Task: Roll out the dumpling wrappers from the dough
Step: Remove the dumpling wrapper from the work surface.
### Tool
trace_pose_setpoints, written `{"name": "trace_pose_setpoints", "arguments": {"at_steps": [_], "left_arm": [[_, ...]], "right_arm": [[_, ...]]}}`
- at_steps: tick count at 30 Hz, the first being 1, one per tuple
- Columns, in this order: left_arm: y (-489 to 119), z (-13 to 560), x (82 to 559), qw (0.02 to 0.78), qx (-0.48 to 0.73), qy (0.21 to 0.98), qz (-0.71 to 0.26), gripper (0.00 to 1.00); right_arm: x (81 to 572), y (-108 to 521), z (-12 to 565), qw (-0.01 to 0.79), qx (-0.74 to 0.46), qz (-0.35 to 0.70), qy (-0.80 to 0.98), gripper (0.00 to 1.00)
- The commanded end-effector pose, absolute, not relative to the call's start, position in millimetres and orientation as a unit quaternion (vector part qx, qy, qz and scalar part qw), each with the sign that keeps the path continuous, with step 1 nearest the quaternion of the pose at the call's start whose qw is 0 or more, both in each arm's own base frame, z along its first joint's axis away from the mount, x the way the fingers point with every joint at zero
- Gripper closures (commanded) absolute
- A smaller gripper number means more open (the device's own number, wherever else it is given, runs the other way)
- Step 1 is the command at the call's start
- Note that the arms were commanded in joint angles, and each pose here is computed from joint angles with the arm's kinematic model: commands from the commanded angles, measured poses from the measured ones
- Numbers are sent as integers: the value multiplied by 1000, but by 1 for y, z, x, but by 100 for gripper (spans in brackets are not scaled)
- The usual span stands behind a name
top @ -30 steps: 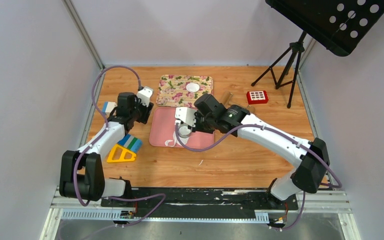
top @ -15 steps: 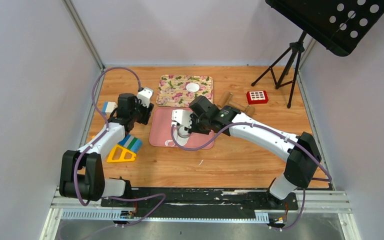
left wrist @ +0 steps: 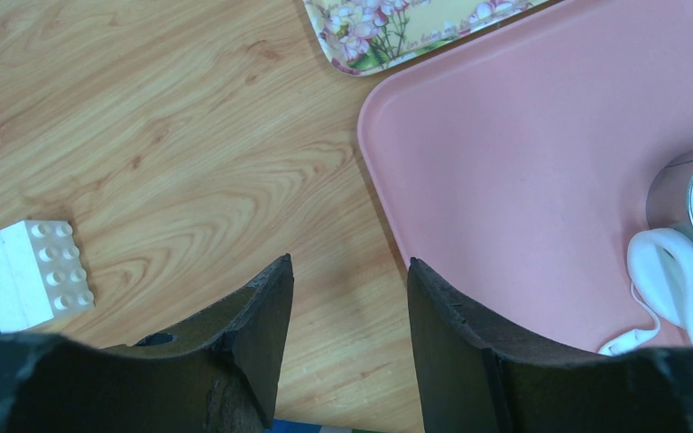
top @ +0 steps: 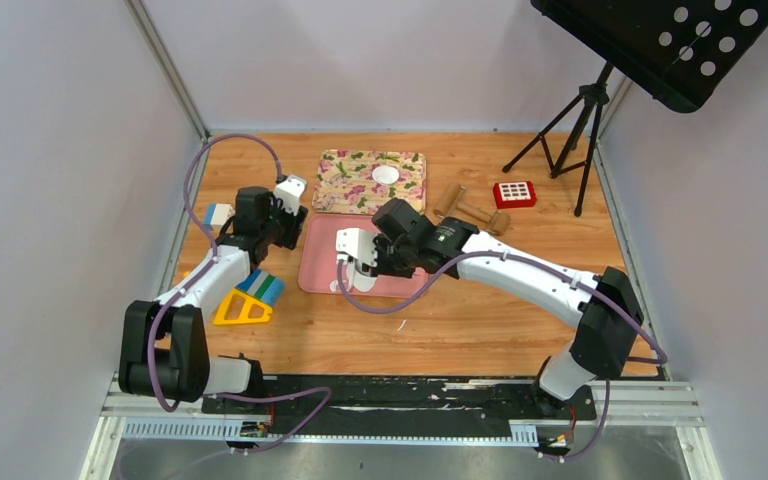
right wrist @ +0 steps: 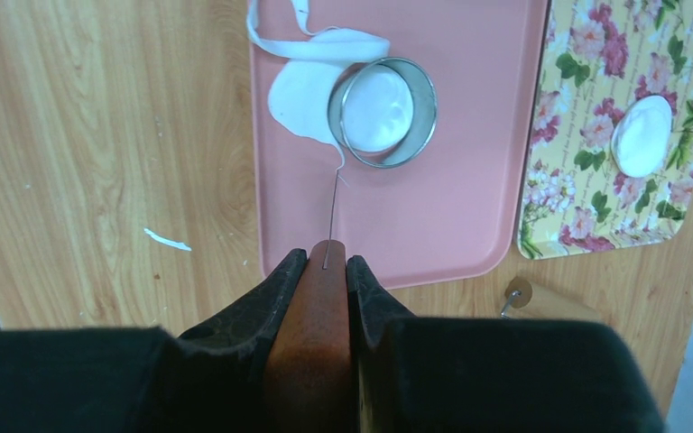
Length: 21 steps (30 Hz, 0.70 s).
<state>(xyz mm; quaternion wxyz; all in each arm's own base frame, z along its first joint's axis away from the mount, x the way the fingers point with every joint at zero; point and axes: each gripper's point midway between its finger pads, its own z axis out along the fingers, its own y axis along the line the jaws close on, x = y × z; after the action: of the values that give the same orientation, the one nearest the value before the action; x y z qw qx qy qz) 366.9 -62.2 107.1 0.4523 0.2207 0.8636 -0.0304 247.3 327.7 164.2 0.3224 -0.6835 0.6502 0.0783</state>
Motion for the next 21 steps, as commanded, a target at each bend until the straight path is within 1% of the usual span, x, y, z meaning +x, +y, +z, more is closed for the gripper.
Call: {"name": "trace_pose_setpoints", "arguments": {"at_steps": [1, 8, 21], "left_arm": [[-65, 122, 372, 480, 214, 850, -37, 43], [-65, 122, 372, 480, 214, 850, -37, 43], [-66, 119, 371, 475, 215, 852, -41, 43]], "right_arm": [[229, 336, 184, 335, -680, 116, 642, 100], [219, 346, 184, 331, -684, 130, 637, 100], [223, 377, 189, 352, -677, 128, 633, 100]]}}
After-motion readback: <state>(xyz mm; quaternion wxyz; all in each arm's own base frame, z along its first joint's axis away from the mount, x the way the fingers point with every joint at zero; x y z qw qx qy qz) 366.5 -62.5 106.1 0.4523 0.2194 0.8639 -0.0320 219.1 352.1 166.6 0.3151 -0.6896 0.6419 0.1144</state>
